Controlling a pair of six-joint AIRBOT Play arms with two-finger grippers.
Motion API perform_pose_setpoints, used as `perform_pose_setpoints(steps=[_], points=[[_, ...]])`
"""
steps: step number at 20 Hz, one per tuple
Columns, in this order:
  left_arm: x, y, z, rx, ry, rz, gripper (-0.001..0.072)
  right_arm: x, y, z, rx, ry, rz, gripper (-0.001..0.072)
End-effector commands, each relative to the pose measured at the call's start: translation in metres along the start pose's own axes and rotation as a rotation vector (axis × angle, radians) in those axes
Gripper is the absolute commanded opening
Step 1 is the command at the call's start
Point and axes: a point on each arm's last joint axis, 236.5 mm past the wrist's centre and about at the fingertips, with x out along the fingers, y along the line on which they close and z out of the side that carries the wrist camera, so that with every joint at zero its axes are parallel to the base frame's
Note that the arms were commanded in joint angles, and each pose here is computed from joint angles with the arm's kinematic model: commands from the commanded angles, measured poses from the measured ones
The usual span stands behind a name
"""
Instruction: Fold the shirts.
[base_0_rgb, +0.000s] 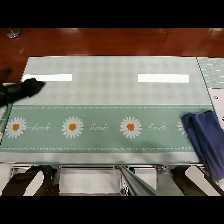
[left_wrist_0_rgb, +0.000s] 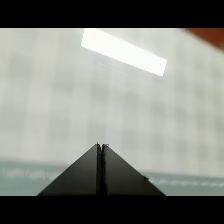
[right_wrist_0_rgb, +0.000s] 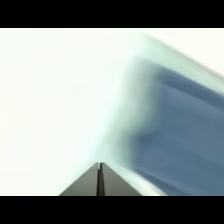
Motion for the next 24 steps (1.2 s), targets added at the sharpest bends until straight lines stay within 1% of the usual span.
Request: perform_pose_setpoints(steps=[1, 2, 3, 4, 5, 7, 8, 10, 12, 14, 16, 24], points=[[-0.008, -0.071, 0.079, 0.159, -0.061, -0.105, 0.0029, 0.01, 0.186, -0.007, -0.37, -0.042, 0.413, 0.0019], [-0.001, -0.095, 0.082, 0.212, -0.032, -0.142, 0.0029, 0.028, 0.215, -0.038, -0.496, -0.003, 0.417, 0.002], [0.011, -0.111, 0.076, 0.28, 0.012, -0.148, 0.0029, 0.051, 0.235, -0.074, -0.623, 0.039, 0.387, 0.002], [0.028, -0.113, 0.061, 0.319, 0.075, -0.121, 0.0029, 0.077, 0.243, -0.106, -0.755, 0.071, 0.323, 0.002], [0.046, -0.103, 0.041, 0.328, 0.146, -0.069, 0.0029, 0.103, 0.242, -0.132, -0.862, 0.102, 0.244, 0.002], [0.082, -0.059, -0.013, 0.317, 0.319, 0.064, 0.003, 0.159, 0.215, -0.171, -0.951, 0.181, 0.051, 0.002], [0.094, -0.039, -0.038, 0.306, 0.394, 0.103, 0.003, 0.184, 0.194, -0.185, -0.962, 0.231, -0.038, 0.0019], [0.106, -0.011, -0.073, 0.279, 0.504, 0.147, 0.003, 0.214, 0.155, -0.205, -0.943, 0.352, -0.156, 0.0019], [0.114, 0.001, -0.077, 0.291, 0.51, 0.175, 0.003, 0.228, 0.13, -0.21, -0.944, 0.414, -0.243, 0.002], [0.116, 0.002, -0.074, 0.285, 0.503, 0.175, 0.0031, 0.232, 0.124, -0.212, -0.946, 0.432, -0.259, 0.002], [0.111, 0.003, -0.083, 0.282, 0.545, 0.181, 0.0031, 0.231, 0.128, -0.218, -0.907, 0.442, -0.241, 0.002], [0.115, 0.005, -0.085, 0.28, 0.55, 0.183, 0.0031, 0.231, 0.128, -0.218, -0.907, 0.442, -0.241, 0.002]])
